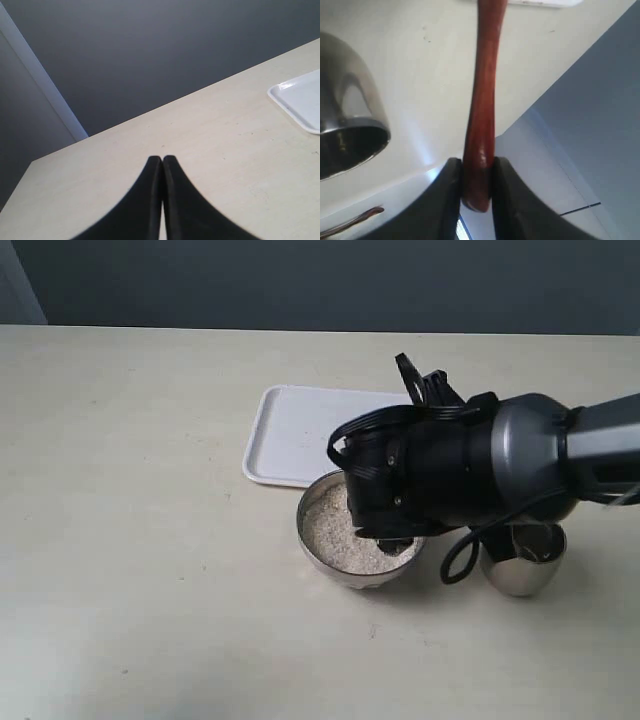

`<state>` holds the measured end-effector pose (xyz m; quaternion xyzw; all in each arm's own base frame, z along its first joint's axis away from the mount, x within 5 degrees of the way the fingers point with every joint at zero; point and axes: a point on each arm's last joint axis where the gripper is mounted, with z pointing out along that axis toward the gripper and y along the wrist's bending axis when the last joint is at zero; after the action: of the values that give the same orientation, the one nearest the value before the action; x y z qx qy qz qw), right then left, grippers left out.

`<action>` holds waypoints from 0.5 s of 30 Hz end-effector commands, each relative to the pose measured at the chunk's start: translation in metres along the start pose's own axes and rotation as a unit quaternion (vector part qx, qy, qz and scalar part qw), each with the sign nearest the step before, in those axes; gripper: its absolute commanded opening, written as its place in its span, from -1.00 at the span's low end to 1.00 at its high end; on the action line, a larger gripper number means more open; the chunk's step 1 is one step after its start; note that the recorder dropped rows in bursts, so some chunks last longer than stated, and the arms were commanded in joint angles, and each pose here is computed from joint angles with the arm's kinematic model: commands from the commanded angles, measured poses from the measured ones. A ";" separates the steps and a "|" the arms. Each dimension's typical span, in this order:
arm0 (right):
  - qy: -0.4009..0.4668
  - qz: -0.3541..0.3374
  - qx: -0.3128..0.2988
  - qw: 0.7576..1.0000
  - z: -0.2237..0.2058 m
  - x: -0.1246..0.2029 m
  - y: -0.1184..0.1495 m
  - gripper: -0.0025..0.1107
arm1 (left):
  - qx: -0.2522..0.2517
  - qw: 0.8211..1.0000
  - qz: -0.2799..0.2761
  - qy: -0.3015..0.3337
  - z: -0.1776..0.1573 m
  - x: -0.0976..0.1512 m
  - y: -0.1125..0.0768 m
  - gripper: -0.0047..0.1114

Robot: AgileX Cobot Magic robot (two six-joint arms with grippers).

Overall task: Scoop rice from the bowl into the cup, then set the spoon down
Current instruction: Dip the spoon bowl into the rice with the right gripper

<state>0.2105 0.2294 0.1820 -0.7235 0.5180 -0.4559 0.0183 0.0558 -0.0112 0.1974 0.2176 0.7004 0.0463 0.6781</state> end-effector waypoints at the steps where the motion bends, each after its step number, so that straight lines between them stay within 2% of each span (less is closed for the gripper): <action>1: 0.000 -0.011 -0.015 1.000 0.001 -0.003 0.005 -0.97 | -0.001 1.000 -0.003 -0.008 -0.001 -0.002 0.001 -0.91; 15: -0.018 -0.048 -0.064 0.997 0.000 -0.006 0.014 -0.97 | -0.001 1.000 -0.003 -0.008 -0.001 -0.002 0.001 -0.91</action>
<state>0.2029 0.2282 0.1726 -0.7482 0.5143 -0.4180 -0.0301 0.0558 -0.0112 0.1974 0.2176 0.7004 0.0463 0.6781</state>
